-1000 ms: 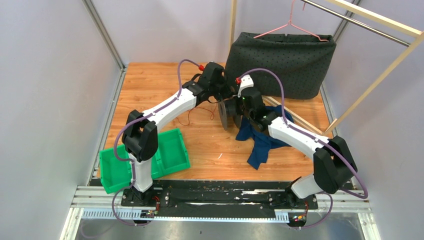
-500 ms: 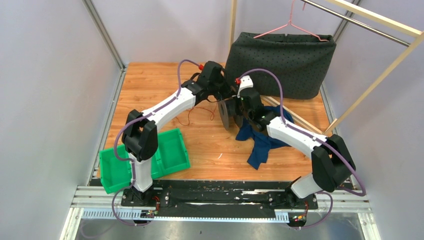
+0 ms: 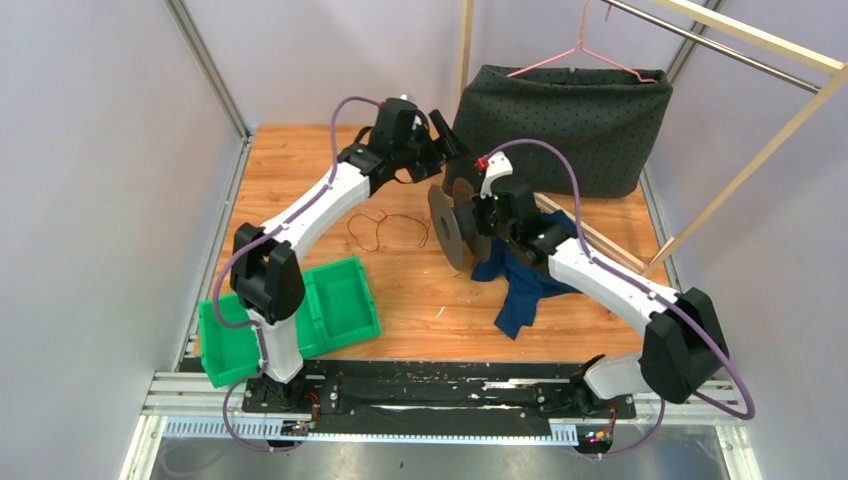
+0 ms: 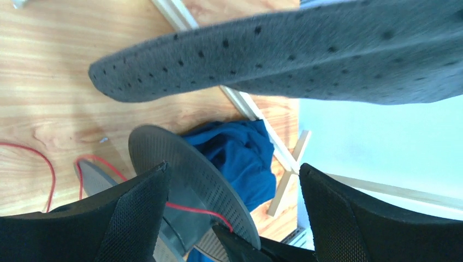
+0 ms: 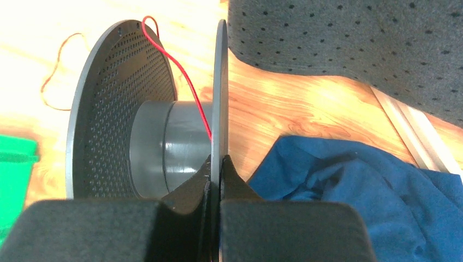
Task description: Wrap the cables
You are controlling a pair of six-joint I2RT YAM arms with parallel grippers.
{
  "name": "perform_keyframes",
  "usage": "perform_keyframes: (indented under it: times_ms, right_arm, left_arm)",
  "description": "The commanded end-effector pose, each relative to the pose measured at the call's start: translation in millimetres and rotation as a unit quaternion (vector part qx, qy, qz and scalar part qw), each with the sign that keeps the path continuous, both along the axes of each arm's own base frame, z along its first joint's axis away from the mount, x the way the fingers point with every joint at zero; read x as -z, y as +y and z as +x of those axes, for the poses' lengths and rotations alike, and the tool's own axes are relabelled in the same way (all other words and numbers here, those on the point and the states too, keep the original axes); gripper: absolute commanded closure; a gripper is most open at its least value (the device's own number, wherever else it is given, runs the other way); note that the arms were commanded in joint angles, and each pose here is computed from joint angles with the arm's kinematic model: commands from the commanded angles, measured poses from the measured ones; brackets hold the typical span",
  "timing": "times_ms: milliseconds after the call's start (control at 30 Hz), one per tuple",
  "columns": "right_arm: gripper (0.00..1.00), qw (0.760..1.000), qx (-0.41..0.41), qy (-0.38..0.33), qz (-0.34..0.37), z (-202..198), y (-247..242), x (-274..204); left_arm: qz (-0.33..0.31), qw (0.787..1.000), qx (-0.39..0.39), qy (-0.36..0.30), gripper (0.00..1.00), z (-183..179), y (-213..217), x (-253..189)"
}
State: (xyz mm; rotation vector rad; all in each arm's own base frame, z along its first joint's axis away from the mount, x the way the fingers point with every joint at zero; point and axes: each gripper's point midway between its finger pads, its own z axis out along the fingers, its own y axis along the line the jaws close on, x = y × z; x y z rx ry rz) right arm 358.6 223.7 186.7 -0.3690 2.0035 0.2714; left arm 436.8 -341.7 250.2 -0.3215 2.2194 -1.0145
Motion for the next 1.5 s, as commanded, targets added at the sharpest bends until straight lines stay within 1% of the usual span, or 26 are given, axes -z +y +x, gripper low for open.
perform_keyframes:
  times_ms: [0,133,267,333,400,433,567,633,733,833,933,967,1000,1033,1100,1167,1200,1267,1300,1333,1400,1467]
  right_arm:
    - [0.99,0.997,-0.041,-0.026,0.052,-7.0,4.1,-51.2]
    - [0.99,0.994,-0.084,-0.02,0.067,-20.4,6.9,-74.1]
    - [0.99,0.99,-0.11,-0.022,0.088,-31.1,4.6,-108.8]
    - [0.99,0.988,-0.117,-0.027,0.094,-35.2,2.4,-130.4]
    - [0.99,0.987,-0.122,-0.036,0.098,-39.5,-0.1,-153.2]
    - [0.99,0.986,-0.122,-0.044,0.103,-41.3,-2.0,-165.5]
    - [0.99,0.982,-0.117,-0.078,0.128,-48.5,-10.9,-216.1]
    - [0.99,0.98,-0.11,-0.089,0.14,-50.5,-15.3,-235.7]
    - [0.99,0.977,-0.109,-0.096,0.158,-55.4,-18.9,-260.9]
    - [0.99,0.975,-0.105,-0.1,0.169,-59.5,-21.4,-276.6]
    - [0.99,0.973,-0.098,-0.106,0.18,-62.4,-24.5,-287.0]
    - [0.99,0.972,-0.097,-0.108,0.184,-63.5,-25.2,-289.5]
    - [0.99,0.972,-0.095,-0.109,0.185,-64.0,-25.8,-290.7]
    - [0.99,0.972,-0.091,-0.11,0.187,-64.0,-27.3,-292.0]
    - [0.99,0.972,-0.08,-0.111,0.191,-63.1,-30.2,-293.0]
    - [0.99,0.972,-0.069,-0.113,0.193,-62.2,-33.3,-294.6]
    - [0.99,0.972,-0.065,-0.114,0.195,-61.8,-34.4,-295.8]
    - [0.99,0.971,-0.063,-0.117,0.198,-62.6,-35.4,-298.5]
    - [0.99,0.97,-0.062,-0.119,0.201,-63.3,-36.0,-300.2]
    - [0.99,0.97,-0.062,-0.119,0.203,-63.3,-36.1,-300.6]
    - [0.99,0.969,-0.061,-0.12,0.206,-64.7,-36.8,-302.2]
    - [0.99,0.969,-0.056,-0.119,0.211,-65.4,-38.4,-301.9]
  left_arm:
    - [-0.034,0.998,0.01,-0.059,0.12,0.2,34.3,-58.7]
    - [-0.043,0.994,0.012,-0.104,0.12,-1.0,70.3,-83.0]
    - [0.012,0.991,0.005,-0.136,0.12,-3.2,115.6,-73.4]
    - [0.05,0.988,0.01,-0.149,0.12,-8.5,132.7,-61.7]
    - [0.09,0.981,0.033,-0.169,0.2,-17.8,141.9,-49.4]
    - [0.108,0.977,0.048,-0.178,0.21,-23.7,144.3,-43.3]
    - [0.173,0.96,0.111,-0.188,0.19,-48.2,153.1,-10.9]
    - [0.185,0.956,0.128,-0.19,0.16,-59.3,155.7,1.3]
    - [0.203,0.951,0.125,-0.196,0.13,-68.6,164.5,19.1]
    - [0.243,0.941,0.116,-0.206,0.11,-70.9,178.7,34.3]
    - [0.294,0.933,0.087,-0.188,0.13,-66.3,199.3,57.6]
    - [0.296,0.933,0.086,-0.182,0.15,-65.8,199.7,62.2]
    - [0.28,0.939,0.094,-0.177,0.16,-68.0,193.7,64.7]
    - [0.244,0.945,0.119,-0.185,0.17,-73.3,178.0,61.5]
    - [0.204,0.944,0.149,-0.212,0.16,-82.6,151.6,55.0]
    - [0.201,0.922,0.193,-0.269,0.14,-98.6,123.1,50.9]
    - [0.218,0.902,0.222,-0.299,0.12,-108.7,109.2,52.3]
    - [0.229,0.862,0.279,-0.355,0.11,-129.1,77.9,58.0]
    - [0.228,0.848,0.293,-0.378,0.11,-134.8,68.2,59.7]
    - [0.226,0.842,0.293,-0.393,0.11,-136.1,63.6,61.0]
    - [0.216,0.84,0.27,-0.417,0.11,-133.0,61.6,61.5]
    - [0.197,0.837,0.247,-0.447,0.12,-130.9,59.7,51.1]
